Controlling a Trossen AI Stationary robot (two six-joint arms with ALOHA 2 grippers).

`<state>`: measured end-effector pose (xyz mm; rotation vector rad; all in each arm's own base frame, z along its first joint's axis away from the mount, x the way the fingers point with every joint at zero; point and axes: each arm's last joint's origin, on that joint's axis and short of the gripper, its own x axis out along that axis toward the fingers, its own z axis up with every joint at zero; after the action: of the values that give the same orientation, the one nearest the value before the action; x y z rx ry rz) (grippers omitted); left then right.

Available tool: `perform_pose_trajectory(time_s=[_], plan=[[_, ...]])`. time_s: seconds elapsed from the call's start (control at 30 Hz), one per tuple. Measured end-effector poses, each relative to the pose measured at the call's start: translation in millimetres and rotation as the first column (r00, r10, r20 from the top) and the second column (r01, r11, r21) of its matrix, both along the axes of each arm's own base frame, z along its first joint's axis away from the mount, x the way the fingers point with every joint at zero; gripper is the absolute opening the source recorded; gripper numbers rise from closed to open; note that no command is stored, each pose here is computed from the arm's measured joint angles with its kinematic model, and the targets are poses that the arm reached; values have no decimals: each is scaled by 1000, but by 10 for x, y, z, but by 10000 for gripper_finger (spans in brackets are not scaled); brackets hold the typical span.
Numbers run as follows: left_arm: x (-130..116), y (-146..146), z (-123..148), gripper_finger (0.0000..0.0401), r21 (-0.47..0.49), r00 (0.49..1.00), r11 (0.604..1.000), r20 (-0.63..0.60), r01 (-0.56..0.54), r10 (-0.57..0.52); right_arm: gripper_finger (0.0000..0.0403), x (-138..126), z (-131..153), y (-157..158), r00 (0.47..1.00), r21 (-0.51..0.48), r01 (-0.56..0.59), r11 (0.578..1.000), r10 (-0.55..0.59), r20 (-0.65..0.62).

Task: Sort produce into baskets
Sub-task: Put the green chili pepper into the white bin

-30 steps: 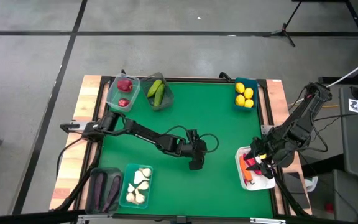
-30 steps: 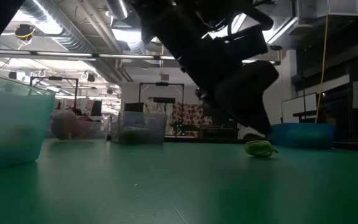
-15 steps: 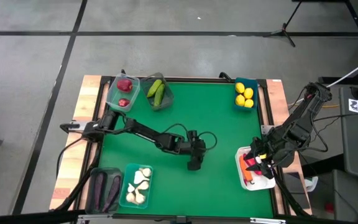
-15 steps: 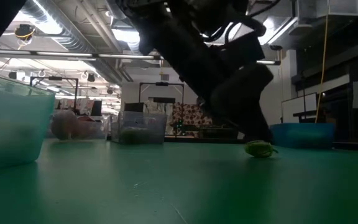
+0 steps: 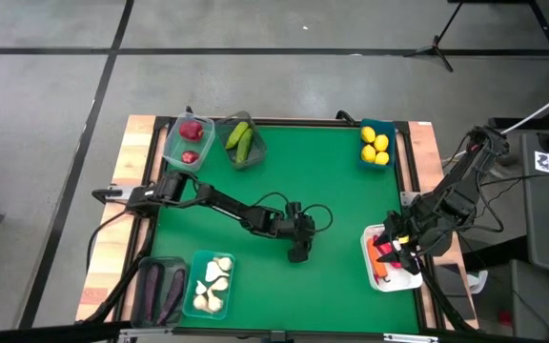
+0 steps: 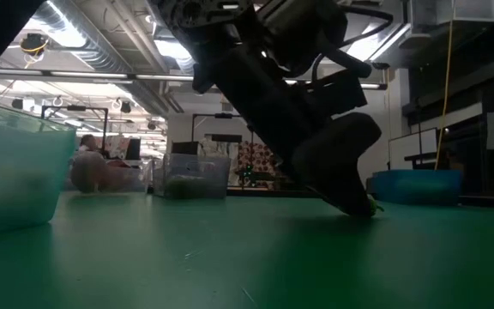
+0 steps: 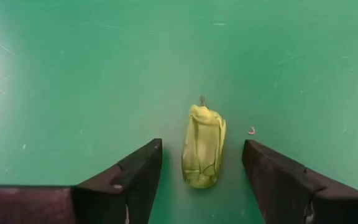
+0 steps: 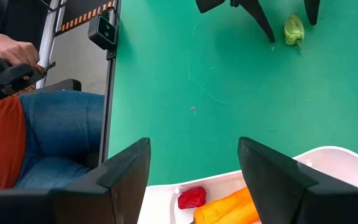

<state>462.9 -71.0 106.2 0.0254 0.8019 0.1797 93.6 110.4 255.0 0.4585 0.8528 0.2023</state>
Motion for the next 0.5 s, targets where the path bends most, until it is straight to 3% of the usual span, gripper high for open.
perform_pose_trajectory(time_s=[0.23, 0.5], plan=[[1, -2, -9, 211, -3, 1000, 1000, -1, -2, 2, 243, 0, 0, 0, 1000, 1, -1, 1000, 1, -1], [0, -15, -16, 142, -13, 1000, 1000, -2, 1, -1, 243, -1, 0, 0, 1000, 1, -2, 1000, 2, -2]])
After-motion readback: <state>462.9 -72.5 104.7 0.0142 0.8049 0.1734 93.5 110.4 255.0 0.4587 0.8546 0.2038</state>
